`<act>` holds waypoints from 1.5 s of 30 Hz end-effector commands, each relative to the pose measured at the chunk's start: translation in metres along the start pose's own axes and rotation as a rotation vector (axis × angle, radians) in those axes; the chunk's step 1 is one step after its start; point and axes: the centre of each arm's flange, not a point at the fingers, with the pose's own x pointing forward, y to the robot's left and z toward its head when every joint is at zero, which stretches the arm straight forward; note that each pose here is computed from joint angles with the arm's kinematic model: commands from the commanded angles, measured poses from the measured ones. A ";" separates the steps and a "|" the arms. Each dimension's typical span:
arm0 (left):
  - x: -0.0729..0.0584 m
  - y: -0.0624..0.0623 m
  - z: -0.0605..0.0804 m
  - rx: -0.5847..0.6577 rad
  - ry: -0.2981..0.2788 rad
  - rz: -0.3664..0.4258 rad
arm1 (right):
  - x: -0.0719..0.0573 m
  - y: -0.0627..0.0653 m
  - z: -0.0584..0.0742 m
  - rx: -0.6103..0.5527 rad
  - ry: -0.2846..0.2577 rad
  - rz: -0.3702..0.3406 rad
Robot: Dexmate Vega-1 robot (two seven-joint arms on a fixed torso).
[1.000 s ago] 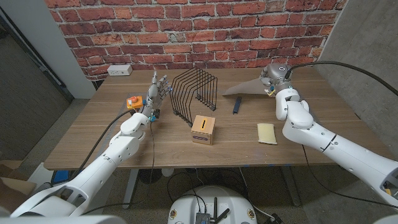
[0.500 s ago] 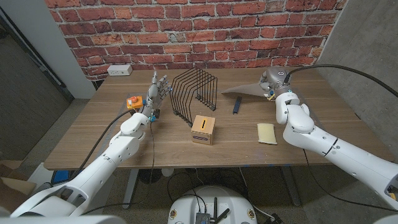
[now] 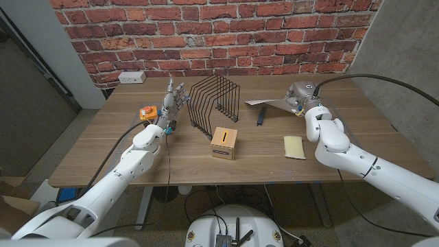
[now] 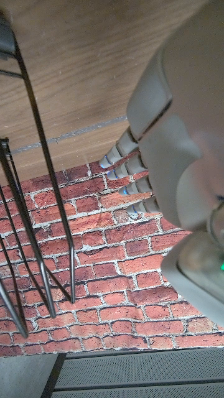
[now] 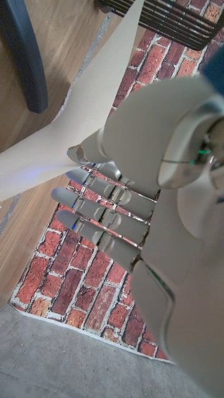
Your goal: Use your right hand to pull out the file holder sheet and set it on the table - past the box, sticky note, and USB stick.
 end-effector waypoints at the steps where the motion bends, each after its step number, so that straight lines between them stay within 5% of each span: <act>1: 0.000 0.000 0.000 0.000 0.000 0.000 | -0.006 0.009 0.002 -0.036 -0.041 0.055; 18: 0.000 0.000 0.000 0.000 0.000 0.000 | -0.010 0.011 0.008 -0.087 -0.080 0.034; 29: 0.000 0.000 0.000 0.000 0.000 0.000 | -0.013 0.011 0.023 -0.159 -0.116 -0.004; 45: 0.000 0.000 0.000 0.000 0.000 0.000 | -0.017 0.018 0.034 -0.177 -0.180 0.034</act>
